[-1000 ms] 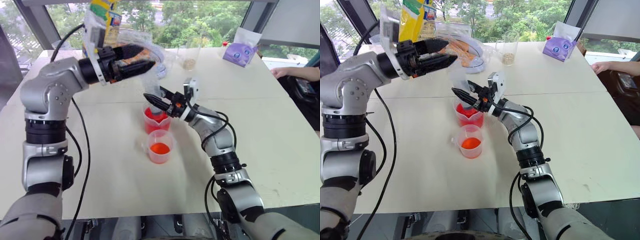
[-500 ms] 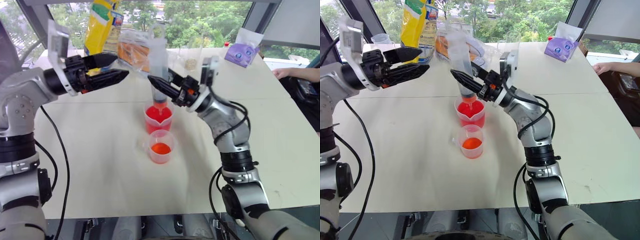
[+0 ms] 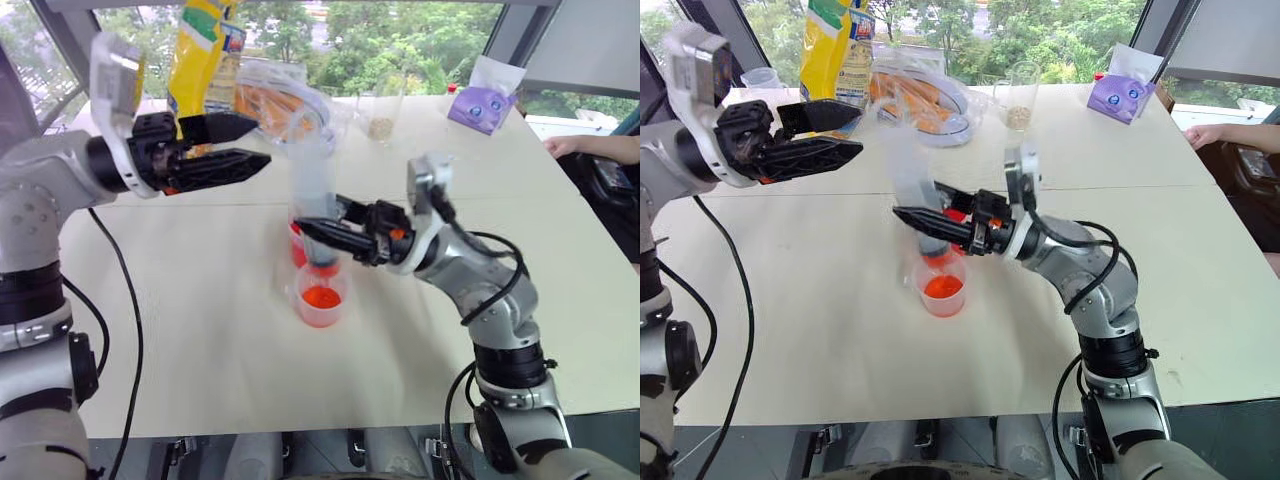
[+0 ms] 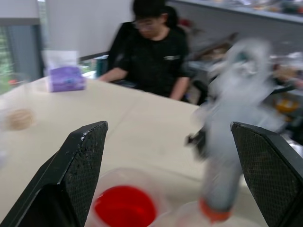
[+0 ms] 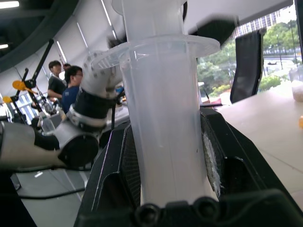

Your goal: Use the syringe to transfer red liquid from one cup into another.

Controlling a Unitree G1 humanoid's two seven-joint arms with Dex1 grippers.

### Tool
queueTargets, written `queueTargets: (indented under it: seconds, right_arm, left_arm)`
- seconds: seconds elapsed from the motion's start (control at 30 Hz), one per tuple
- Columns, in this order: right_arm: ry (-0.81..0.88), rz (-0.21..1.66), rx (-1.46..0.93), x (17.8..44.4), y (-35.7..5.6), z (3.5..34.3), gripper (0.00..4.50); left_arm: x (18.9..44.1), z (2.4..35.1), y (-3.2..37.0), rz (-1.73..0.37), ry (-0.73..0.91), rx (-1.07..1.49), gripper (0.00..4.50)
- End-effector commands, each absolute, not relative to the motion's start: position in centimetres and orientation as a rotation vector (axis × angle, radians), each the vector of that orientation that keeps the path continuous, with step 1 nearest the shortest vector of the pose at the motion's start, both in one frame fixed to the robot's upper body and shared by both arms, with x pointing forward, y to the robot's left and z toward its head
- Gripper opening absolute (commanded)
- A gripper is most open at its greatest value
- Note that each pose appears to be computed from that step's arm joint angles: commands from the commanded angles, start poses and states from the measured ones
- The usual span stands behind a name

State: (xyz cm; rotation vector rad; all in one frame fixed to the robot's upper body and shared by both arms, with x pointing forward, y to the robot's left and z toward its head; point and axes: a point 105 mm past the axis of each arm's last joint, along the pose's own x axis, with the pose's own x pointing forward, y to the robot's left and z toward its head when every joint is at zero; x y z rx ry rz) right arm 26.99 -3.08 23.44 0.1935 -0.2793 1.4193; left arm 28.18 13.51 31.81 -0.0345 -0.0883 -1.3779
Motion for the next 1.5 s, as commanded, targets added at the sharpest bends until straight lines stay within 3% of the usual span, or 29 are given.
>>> queueTargets:
  seconds: [0.03, 0.3, 0.67, 0.77, 0.97, 1.0, 1.5]
  right_arm:
    - [-0.327, 1.423, 0.154, 26.7, -3.1, 23.6, 1.39]
    - [-0.337, 1.408, 0.138, 27.0, -3.1, 23.3, 1.39]
    - [-0.343, 1.403, 0.126, 27.3, -3.2, 23.5, 1.39]
    - [-0.343, 1.403, 0.125, 27.2, -3.1, 23.5, 1.39]
    - [-0.335, 1.407, 0.129, 27.1, -2.9, 23.2, 1.39]
    - [-0.334, 1.408, 0.129, 27.0, -2.9, 23.2, 1.39]
    - [-0.389, 1.413, 0.126, 26.7, -3.0, 25.1, 1.39]
  left_arm:
    - [26.2, 33.3, 13.3, -1.453, -0.12, -0.016, 4.27]
    - [24.8, 33.3, 12.7, -1.525, -0.089, -0.042, 4.27]
    - [25.6, 32.1, 10.6, -1.545, -0.06, -0.063, 4.27]
    - [25.6, 32.1, 10.3, -1.55, -0.063, -0.075, 3.37]
    - [25.6, 32.2, 10.2, -1.556, -0.065, -0.09, 0.31]
    - [25.6, 32.2, 10.2, -1.555, -0.064, -0.089, 0.05]
    - [25.9, 29.2, 9.6, -1.564, 0.03, -0.045, 0.05]
